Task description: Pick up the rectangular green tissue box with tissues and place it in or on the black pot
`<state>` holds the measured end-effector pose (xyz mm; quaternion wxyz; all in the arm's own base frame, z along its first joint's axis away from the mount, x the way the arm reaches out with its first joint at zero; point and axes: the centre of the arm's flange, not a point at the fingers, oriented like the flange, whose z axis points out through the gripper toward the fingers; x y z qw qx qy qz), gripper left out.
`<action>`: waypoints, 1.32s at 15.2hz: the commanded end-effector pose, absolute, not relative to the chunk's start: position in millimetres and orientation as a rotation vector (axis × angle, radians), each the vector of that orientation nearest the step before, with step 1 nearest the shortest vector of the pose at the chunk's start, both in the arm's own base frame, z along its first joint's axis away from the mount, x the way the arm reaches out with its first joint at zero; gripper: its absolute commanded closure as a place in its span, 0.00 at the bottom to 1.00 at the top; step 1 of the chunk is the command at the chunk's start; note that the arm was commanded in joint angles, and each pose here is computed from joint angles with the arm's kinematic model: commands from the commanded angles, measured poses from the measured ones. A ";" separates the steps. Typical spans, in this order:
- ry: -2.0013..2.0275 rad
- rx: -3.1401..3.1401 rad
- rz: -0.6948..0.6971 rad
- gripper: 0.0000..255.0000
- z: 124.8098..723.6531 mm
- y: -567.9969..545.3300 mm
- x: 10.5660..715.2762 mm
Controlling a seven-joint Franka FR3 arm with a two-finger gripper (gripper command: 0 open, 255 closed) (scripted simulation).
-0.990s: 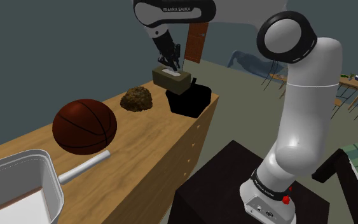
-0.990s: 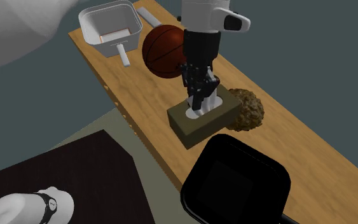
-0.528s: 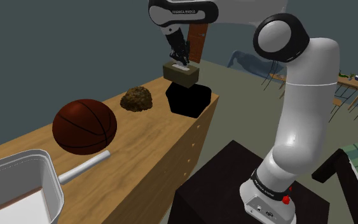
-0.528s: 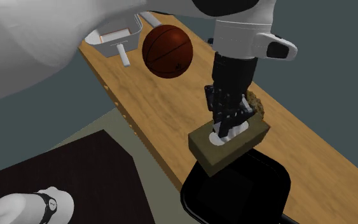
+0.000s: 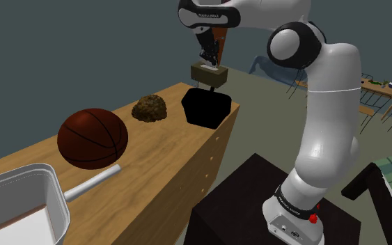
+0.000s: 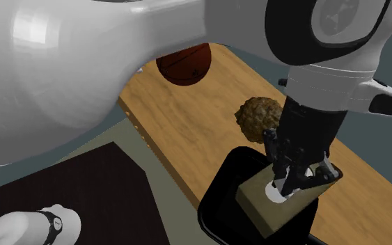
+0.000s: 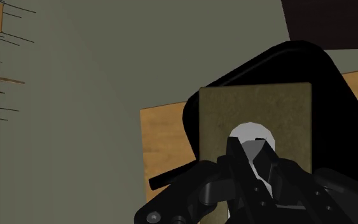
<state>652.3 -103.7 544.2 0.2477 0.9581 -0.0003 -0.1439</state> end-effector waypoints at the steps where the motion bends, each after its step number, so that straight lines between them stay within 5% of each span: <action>1: 0.001 2.611 -0.392 1.00 545.8 -128.4 659.7; 20: 0.001 2.611 -0.392 1.00 491.2 -208.6 677.4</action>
